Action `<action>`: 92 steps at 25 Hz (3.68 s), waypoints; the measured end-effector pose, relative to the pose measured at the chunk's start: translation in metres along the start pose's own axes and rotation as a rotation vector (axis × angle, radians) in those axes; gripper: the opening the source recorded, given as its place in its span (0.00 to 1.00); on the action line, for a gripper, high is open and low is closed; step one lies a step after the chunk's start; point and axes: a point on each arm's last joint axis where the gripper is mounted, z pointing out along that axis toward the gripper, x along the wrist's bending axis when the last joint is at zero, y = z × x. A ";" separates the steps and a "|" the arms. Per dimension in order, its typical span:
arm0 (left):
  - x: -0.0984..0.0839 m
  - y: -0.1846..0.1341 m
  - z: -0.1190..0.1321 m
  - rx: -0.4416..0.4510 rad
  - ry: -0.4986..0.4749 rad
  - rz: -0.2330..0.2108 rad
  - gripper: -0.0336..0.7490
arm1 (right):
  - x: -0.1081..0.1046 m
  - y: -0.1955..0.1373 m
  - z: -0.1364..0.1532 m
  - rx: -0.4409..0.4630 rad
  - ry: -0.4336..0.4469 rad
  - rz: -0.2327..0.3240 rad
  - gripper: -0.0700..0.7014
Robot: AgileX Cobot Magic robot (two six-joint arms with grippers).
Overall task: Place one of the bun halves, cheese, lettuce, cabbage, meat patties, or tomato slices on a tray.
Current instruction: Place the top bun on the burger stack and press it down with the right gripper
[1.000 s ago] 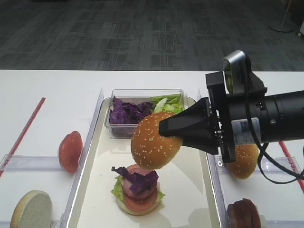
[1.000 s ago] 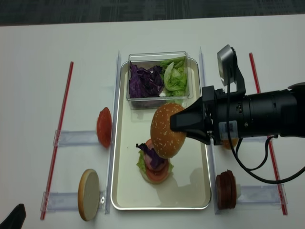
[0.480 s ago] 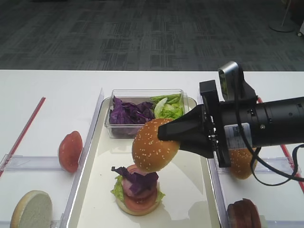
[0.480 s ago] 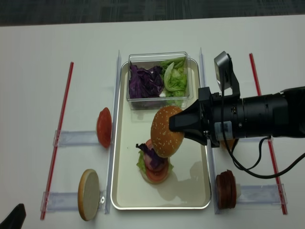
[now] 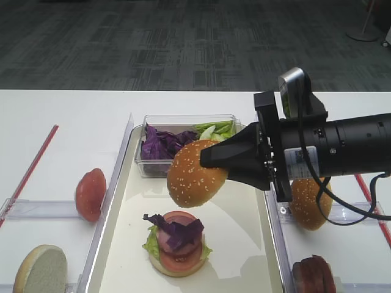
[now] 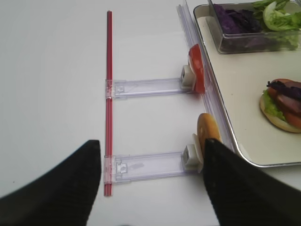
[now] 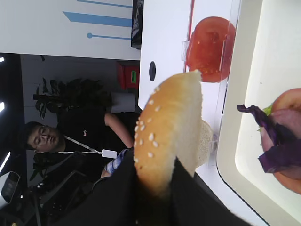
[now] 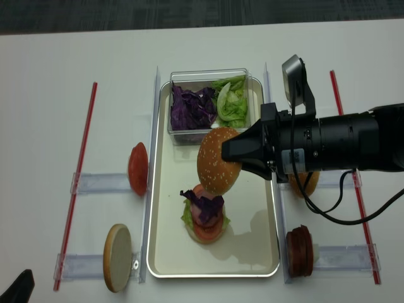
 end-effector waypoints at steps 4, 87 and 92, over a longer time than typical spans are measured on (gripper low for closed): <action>0.000 0.000 0.000 0.000 0.000 0.000 0.61 | 0.000 0.000 0.000 0.000 0.000 0.000 0.31; 0.000 0.000 0.000 0.000 0.000 0.000 0.60 | -0.070 0.001 0.050 0.141 -0.083 0.204 0.31; 0.000 0.000 0.000 0.000 0.000 0.000 0.60 | -0.074 0.001 0.051 0.135 -0.082 0.214 0.31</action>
